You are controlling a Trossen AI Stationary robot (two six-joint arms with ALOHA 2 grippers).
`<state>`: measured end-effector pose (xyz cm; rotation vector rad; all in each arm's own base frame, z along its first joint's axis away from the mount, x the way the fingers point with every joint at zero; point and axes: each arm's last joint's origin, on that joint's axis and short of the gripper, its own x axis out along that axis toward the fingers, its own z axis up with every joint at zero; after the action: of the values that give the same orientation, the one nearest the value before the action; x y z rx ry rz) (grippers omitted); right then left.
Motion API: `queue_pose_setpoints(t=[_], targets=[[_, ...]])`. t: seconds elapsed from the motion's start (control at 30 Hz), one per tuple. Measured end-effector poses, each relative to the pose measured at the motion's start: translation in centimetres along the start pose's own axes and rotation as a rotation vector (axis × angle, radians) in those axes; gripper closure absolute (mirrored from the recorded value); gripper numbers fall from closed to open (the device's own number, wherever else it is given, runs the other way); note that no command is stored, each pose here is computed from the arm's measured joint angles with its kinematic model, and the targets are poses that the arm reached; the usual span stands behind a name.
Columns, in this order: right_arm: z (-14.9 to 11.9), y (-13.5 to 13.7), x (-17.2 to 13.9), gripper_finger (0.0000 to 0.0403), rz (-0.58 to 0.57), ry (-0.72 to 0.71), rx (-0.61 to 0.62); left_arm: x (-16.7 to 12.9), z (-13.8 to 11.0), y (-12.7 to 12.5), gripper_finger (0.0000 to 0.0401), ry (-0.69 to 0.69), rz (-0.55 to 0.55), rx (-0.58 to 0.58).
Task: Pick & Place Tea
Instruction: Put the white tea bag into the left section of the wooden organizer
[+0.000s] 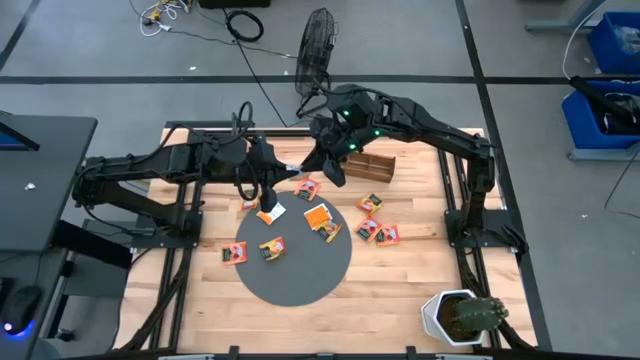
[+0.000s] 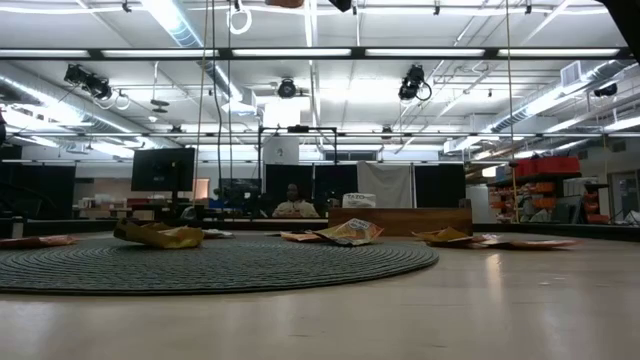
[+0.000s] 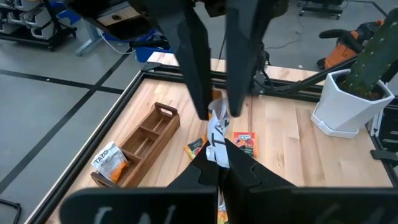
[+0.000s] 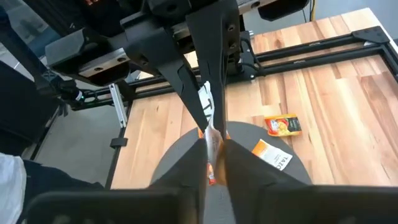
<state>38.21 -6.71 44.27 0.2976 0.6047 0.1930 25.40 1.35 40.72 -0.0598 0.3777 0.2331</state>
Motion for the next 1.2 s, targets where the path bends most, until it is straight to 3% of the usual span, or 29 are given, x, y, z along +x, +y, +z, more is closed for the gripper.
queue_pose_setpoints(t=[0.17,0.37,0.63,0.97,1.1,1.2], targets=[[0.0,0.0,0.0,0.0397,0.001,0.002,-0.032,0.0,0.0,0.0,0.0398,0.002,0.0,-0.001],[-0.1,0.5,0.2,0.0401,0.008,0.009,-0.091,0.0,0.0,0.0,0.0389,0.003,-0.004,-0.005],[-0.3,0.2,-0.3,0.0402,-0.038,0.025,-0.112,-0.1,-0.2,0.0,0.0323,0.018,0.004,-0.006],[0.0,-1.3,-6.1,0.0403,-0.242,-0.039,-0.096,-2.0,-0.5,0.4,0.0265,0.048,0.009,-0.051],[-0.3,-3.5,-7.8,0.0403,-0.357,-0.019,-0.063,-2.7,-0.4,0.6,0.026,0.041,0.009,-0.073],[-0.7,-5.5,-7.6,0.0403,-0.37,-0.008,-0.032,-3.2,-0.5,0.6,0.0259,0.044,0.009,-0.079]])
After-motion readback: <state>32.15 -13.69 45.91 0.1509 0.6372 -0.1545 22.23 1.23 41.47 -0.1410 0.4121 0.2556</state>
